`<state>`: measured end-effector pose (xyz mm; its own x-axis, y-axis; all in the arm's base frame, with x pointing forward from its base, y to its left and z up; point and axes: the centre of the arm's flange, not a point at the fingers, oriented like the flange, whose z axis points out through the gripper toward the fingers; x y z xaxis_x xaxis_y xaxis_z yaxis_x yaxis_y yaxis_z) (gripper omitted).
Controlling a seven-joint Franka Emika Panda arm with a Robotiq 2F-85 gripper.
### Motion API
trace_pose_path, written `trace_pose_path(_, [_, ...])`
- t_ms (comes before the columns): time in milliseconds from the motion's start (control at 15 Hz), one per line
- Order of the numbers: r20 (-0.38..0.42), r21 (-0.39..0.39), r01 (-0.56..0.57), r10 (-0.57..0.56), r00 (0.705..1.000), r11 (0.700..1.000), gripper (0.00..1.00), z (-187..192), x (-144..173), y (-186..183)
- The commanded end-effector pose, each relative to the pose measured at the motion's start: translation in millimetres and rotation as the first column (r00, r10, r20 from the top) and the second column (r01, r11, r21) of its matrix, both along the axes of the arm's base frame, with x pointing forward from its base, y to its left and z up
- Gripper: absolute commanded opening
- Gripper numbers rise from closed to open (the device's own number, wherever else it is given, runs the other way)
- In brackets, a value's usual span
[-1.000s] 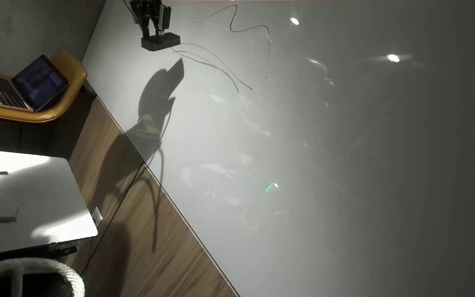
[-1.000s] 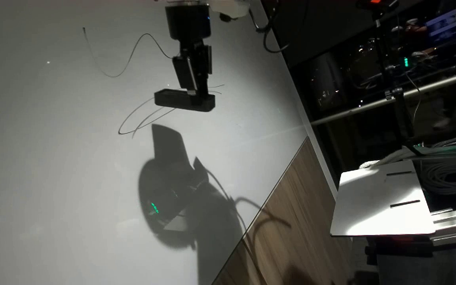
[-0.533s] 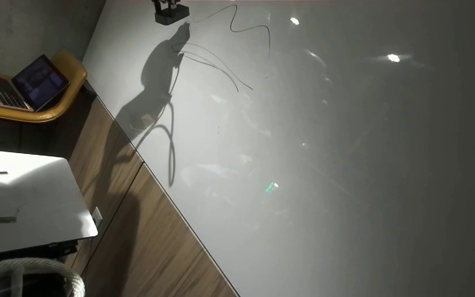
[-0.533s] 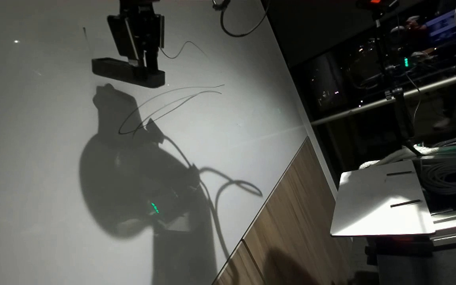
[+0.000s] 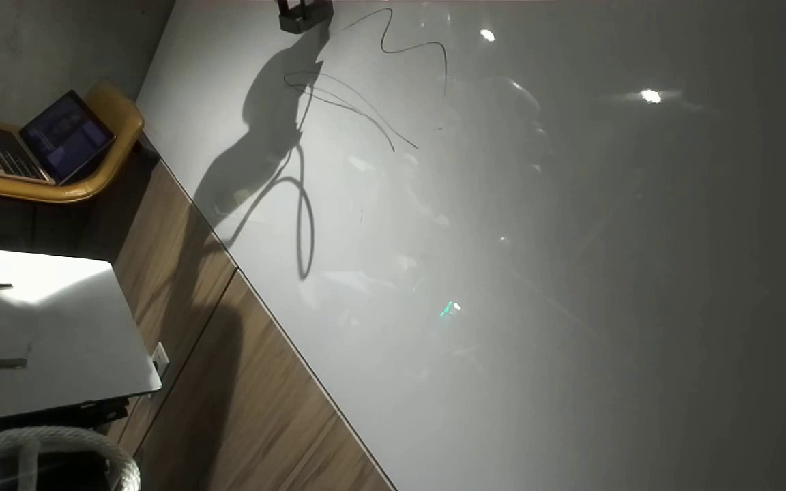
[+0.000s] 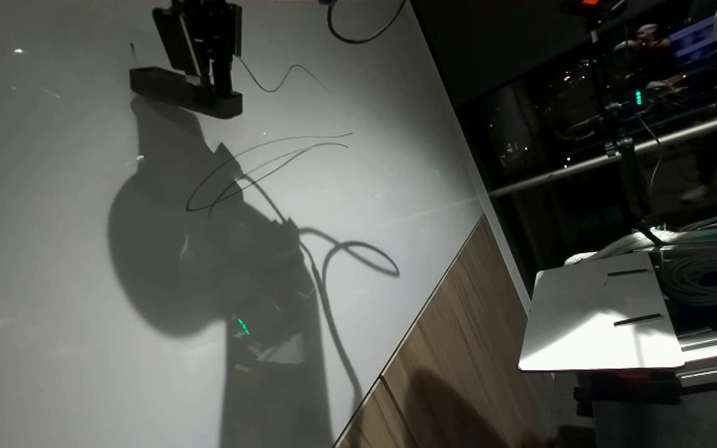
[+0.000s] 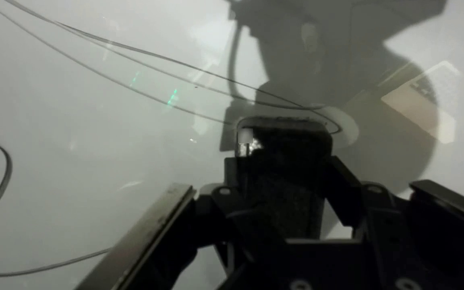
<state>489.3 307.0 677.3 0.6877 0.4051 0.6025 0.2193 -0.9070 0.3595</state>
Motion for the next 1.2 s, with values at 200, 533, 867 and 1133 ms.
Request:
trace_pose_path(200, [0.097,-0.004,0.044,-0.044,0.994,0.999,0.29,70.6,15.8,-8.4])
trace_pose_path(533, [0.121,-0.017,0.051,-0.049,0.991,0.999,0.29,73.2,43.1,0.3])
trace_pose_path(867, [0.091,-0.021,0.062,-0.059,0.994,0.998,0.29,62.1,80.0,6.3])
trace_pose_path(1133, [0.056,-0.021,0.075,-0.074,0.996,0.997,0.29,59.7,87.5,16.1])
